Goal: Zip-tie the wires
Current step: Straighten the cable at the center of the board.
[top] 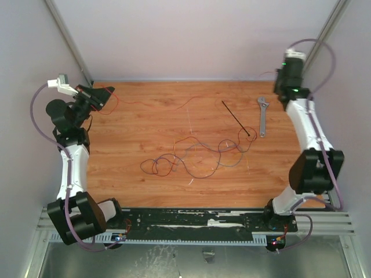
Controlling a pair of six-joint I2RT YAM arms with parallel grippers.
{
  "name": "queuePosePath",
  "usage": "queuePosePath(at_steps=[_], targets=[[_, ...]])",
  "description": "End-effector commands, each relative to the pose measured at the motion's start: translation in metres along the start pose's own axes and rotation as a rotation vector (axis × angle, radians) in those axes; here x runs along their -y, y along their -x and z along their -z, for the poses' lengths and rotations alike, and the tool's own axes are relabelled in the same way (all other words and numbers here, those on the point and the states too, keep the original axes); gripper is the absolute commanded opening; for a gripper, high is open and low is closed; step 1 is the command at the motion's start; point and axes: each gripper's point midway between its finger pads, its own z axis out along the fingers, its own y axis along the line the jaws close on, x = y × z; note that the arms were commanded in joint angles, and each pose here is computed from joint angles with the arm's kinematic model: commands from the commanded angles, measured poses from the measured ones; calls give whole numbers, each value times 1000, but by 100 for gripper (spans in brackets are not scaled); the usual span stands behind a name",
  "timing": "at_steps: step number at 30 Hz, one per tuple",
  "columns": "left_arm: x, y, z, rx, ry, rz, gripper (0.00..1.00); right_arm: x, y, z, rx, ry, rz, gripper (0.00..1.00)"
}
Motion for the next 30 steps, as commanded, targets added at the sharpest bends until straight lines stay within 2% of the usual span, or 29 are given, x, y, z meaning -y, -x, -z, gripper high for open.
queuePosePath(at_steps=[1, 4, 8, 20, 30], targets=[[11, -26, 6, -51, -36, -3, 0, 103, -23, 27, -52, -284, -98, 0], [11, -55, 11, -94, -38, 36, 0, 144, -41, 40, -59, -382, -132, 0], [-3, -93, 25, -131, 6, 92, 0, 165, -64, 47, -82, -435, -150, 0], [-59, -167, 77, -151, 209, 196, 0, 170, -121, 59, -120, -461, -197, 0], [-100, -186, 97, -82, 376, 228, 0, 158, -144, 57, -101, -405, -279, 0]])
